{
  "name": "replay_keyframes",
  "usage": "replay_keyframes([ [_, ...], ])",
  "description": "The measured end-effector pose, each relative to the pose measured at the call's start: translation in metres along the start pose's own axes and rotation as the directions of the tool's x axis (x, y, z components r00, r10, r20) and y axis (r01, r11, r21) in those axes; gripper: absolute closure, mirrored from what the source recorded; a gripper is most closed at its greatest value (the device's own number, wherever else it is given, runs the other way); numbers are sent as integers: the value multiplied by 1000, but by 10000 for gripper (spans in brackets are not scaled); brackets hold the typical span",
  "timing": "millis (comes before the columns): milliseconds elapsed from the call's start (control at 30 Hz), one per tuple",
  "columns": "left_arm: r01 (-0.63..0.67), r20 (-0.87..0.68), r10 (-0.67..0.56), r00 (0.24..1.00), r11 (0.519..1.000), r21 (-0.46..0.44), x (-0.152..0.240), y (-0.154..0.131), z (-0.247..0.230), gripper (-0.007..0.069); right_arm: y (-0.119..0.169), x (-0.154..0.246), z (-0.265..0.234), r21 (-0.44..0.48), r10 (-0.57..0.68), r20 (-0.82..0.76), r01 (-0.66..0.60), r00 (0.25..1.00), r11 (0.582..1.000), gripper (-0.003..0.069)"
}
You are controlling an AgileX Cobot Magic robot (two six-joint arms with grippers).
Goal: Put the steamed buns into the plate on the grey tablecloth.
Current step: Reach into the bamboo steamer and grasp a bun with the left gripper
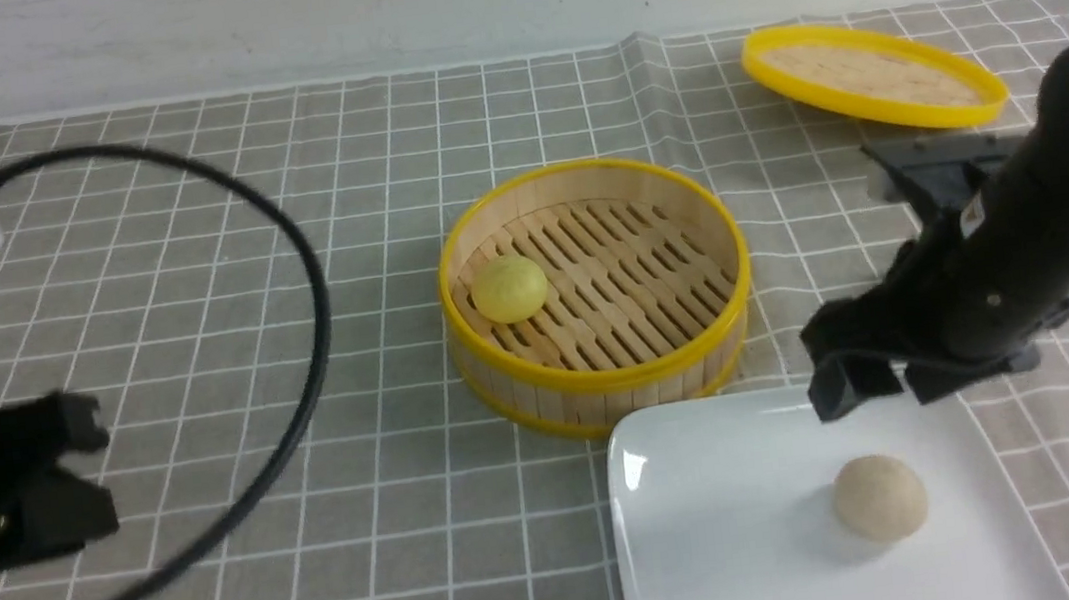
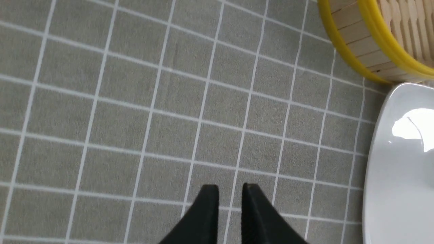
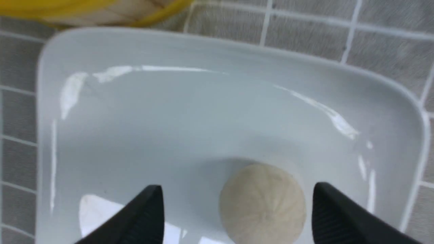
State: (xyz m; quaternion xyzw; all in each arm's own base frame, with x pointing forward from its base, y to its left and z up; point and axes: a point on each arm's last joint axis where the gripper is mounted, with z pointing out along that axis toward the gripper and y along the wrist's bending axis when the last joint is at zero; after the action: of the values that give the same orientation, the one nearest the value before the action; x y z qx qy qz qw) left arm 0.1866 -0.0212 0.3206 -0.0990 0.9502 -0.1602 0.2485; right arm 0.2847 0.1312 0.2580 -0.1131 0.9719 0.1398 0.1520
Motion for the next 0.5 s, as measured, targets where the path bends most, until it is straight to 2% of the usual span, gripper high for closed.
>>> replay_keyframes([
  [100, -36, -24, 37, 999, 998, 49, -27, -13, 11, 424, 2, -1, -41, 36, -54, 2, 54, 999, 998, 114],
  [167, -86, -36, 90, 995, 991, 99, -45, -31, 25, 368, 3, 7, -62, 57, -77, -21, 78, 997, 995, 171],
  [200, -90, -37, 94, 995, 991, 102, -47, -31, 26, 368, 3, 8, -64, 59, -79, -25, 80, 997, 995, 186],
  [300, -183, -50, 192, 980, 971, 153, -65, -66, 54, 293, 4, 25, -87, 63, -86, -53, 89, 995, 994, 330],
  [433, -268, -88, 289, 953, 944, 194, -83, -106, 94, 240, 6, 41, -109, 59, -31, 0, 31, 1000, 998, 530],
  [467, -283, -95, 306, 947, 938, 201, -87, -114, 103, 230, 6, 46, -113, 57, -7, 11, 6, 1000, 998, 568],
  [500, -290, -99, 314, 944, 935, 204, -89, -118, 107, 229, 6, 47, -115, 56, -3, 13, 2, 1000, 998, 575],
])
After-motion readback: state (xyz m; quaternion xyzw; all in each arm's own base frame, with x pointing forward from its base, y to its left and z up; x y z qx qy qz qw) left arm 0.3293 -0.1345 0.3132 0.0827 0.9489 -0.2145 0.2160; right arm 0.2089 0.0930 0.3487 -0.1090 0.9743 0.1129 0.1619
